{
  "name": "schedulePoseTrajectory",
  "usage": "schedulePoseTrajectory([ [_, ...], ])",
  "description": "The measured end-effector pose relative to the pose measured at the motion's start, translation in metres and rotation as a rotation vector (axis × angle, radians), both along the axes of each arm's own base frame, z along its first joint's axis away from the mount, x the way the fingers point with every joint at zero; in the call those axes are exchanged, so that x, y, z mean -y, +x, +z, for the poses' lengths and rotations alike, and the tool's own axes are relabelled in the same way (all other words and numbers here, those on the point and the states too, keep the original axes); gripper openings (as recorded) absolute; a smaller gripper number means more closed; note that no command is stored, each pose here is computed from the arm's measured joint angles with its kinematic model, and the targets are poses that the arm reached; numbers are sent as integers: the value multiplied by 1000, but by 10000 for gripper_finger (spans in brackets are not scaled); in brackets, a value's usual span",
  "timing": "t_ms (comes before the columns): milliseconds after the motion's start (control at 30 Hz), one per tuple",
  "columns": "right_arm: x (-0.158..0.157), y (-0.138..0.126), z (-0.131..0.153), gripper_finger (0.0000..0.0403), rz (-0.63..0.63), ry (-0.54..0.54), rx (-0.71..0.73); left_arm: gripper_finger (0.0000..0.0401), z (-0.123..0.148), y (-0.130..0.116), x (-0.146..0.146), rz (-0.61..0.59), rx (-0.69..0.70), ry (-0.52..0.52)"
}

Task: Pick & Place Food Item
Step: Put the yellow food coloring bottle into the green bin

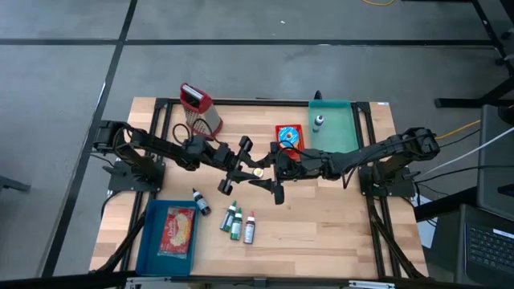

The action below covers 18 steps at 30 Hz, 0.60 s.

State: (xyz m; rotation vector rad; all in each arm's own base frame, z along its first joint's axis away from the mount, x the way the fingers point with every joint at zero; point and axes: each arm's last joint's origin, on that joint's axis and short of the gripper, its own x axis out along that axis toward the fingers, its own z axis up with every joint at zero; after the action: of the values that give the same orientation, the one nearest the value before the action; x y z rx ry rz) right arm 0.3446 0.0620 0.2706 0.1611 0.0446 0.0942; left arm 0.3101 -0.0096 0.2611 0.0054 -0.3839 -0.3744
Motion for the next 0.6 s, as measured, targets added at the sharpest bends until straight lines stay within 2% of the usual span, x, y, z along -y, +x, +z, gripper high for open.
schedulePoseTrajectory([
  [600, -1, 0, -2, 229, 8, -19, -10, 109, -8, 0, 2, -20, -66, -11],
])
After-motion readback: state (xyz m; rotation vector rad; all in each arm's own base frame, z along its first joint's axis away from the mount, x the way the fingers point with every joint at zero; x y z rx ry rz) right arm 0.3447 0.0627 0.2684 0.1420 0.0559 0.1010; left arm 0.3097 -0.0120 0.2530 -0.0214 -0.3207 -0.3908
